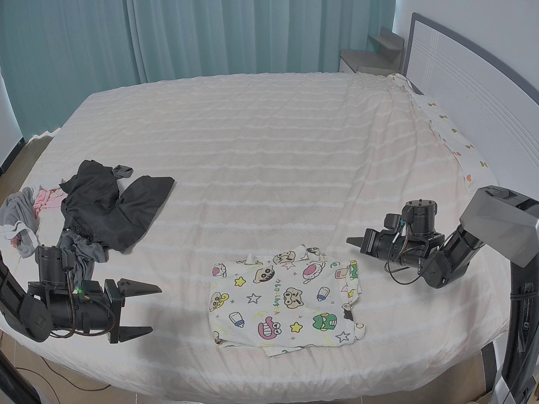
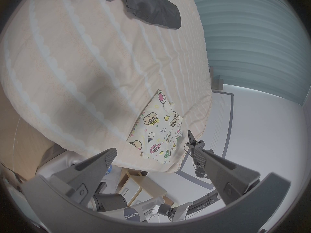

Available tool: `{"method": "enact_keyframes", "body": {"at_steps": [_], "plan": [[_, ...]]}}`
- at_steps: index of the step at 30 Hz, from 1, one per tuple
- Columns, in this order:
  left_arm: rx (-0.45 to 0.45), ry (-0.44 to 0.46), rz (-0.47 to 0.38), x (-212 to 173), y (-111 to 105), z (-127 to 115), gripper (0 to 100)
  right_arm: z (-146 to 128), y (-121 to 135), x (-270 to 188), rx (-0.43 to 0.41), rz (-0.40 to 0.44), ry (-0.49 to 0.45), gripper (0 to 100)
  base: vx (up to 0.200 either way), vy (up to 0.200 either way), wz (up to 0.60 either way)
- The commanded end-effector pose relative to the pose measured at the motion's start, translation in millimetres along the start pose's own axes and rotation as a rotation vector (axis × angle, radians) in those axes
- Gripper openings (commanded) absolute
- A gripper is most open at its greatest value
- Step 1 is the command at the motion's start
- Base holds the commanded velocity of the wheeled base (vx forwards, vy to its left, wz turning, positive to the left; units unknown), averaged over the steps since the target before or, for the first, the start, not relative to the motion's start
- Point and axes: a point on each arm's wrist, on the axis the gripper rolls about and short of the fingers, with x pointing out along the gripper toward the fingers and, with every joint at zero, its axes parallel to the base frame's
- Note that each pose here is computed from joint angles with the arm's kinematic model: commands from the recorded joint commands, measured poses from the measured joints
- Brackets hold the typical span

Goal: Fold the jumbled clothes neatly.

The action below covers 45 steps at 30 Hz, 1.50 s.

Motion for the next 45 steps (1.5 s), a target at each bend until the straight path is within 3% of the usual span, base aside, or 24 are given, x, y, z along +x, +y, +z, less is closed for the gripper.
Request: {"method": "enact_keyframes", "body": {"at_steps": [1,11,12,21,26,31,34,36,39,45], "plan": [[0.0,0.001,0.0,0,0,0,100,0,-4,6,0.002,-0.001,0.0,0,0.0,0.0,0.0],[0.0,0.001,0.0,0,0,0,100,-21,2,-33,0.009,-0.039,0.077,0,0.0,0.0,0.0],[0.002,0.001,0.0,0,0,0,100,-23,3,-38,0.004,-0.043,0.086,100,0.0,0.0,0.0],[0.032,0.006,0.01,4,-4,-5,100,-46,-4,-75,0.024,-0.09,0.174,100,0.0,0.0,0.0],[0.071,-0.019,0.084,18,-8,-16,100,-53,-5,-74,0.02,-0.082,0.204,100,0.0,0.0,0.0],[0.079,-0.007,0.087,20,-9,-20,100,-64,1,-67,0.005,-0.065,0.242,100,0.0,0.0,0.0],[0.072,-0.002,0.095,20,-6,-21,100,-63,8,-67,-0.012,-0.051,0.231,100,0.0,0.0,0.0],[0.07,0.0,0.099,21,-5,-20,100,-49,18,-73,-0.057,-0.016,0.13,100,0.0,0.0,0.0],[0.07,0.001,0.098,21,-5,-20,100,-38,30,-78,-0.093,0.02,0.062,100,0.0,0.0,0.0],[0.067,0.003,0.102,21,-5,-20,100,-54,45,-74,-0.112,0.05,0.111,100,0.0,0.0,0.0]]}}
